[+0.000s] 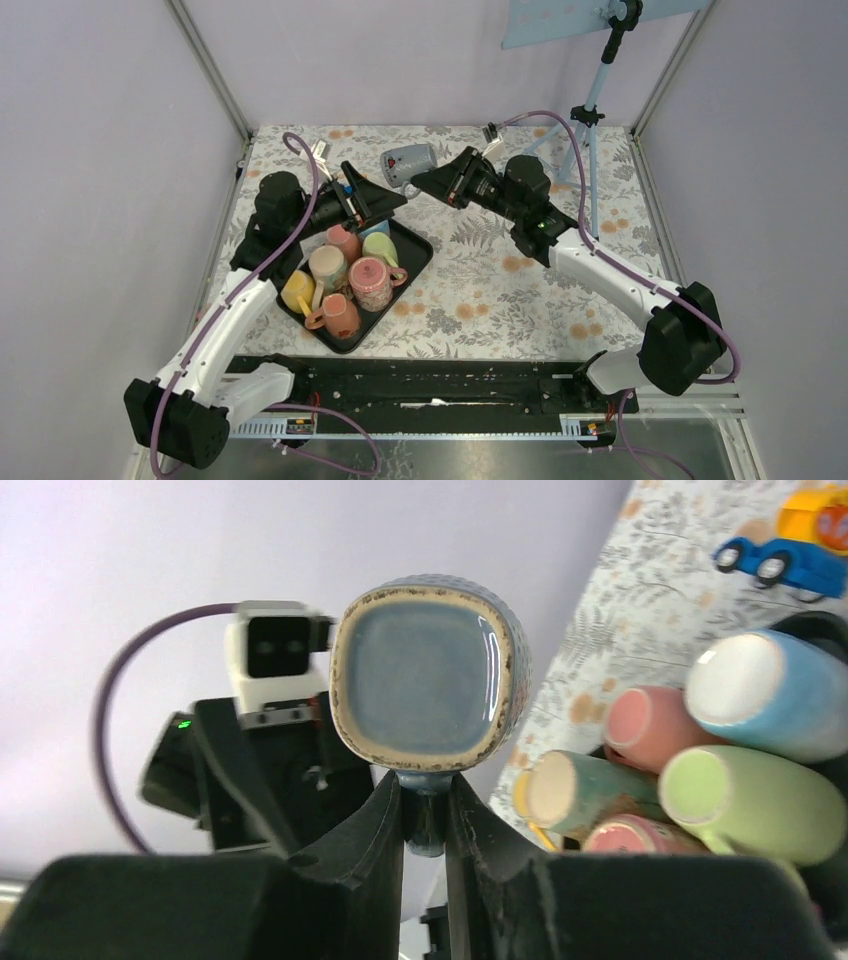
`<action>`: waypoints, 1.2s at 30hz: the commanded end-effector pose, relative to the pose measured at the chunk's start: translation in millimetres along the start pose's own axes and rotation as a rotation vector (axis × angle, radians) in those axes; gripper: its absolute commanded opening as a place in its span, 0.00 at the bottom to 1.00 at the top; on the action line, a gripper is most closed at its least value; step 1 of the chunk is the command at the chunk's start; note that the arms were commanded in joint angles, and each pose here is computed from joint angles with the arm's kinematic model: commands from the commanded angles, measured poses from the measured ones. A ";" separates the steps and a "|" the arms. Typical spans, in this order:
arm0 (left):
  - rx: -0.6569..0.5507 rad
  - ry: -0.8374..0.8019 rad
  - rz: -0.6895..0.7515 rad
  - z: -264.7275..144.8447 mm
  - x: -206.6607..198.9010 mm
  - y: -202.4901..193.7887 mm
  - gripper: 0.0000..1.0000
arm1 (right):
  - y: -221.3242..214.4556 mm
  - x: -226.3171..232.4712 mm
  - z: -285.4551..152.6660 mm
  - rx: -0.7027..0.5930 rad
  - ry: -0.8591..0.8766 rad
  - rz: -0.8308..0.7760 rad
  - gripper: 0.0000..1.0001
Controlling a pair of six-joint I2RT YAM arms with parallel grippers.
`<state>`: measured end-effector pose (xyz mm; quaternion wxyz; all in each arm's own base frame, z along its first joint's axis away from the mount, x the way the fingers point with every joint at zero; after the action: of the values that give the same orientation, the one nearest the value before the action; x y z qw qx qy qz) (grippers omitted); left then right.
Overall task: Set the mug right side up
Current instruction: Turn over the cup on the tray.
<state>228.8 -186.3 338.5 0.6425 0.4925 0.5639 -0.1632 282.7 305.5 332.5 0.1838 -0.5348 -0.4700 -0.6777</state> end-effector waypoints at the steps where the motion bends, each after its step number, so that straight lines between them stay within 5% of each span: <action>1: 0.018 -0.142 -0.030 -0.7 -17.9 5.7 0.84 | 16.5 55.5 -8.9 -0.055 0.266 0.010 0.00; 10: -0.035 -0.262 -0.127 7.6 -32.8 21.1 0.70 | 13.7 55.3 -7.0 -0.050 0.332 0.066 0.00; 36: 0.004 -0.287 -0.250 30.6 -25.6 14.7 0.31 | 6.1 50.6 2.0 -0.029 0.348 0.087 0.00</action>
<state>250.4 -212.6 354.5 0.6662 0.3937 0.5524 -0.3097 279.4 317.6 349.7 0.2765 -0.4908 -0.4083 -0.7183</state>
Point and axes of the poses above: each gripper's point midway between its finger pads, its own z axis out along the fingers, its own x axis along the line the jaws close on, y = z × x, the point moved 5 cm from there along -z, back along the fingers
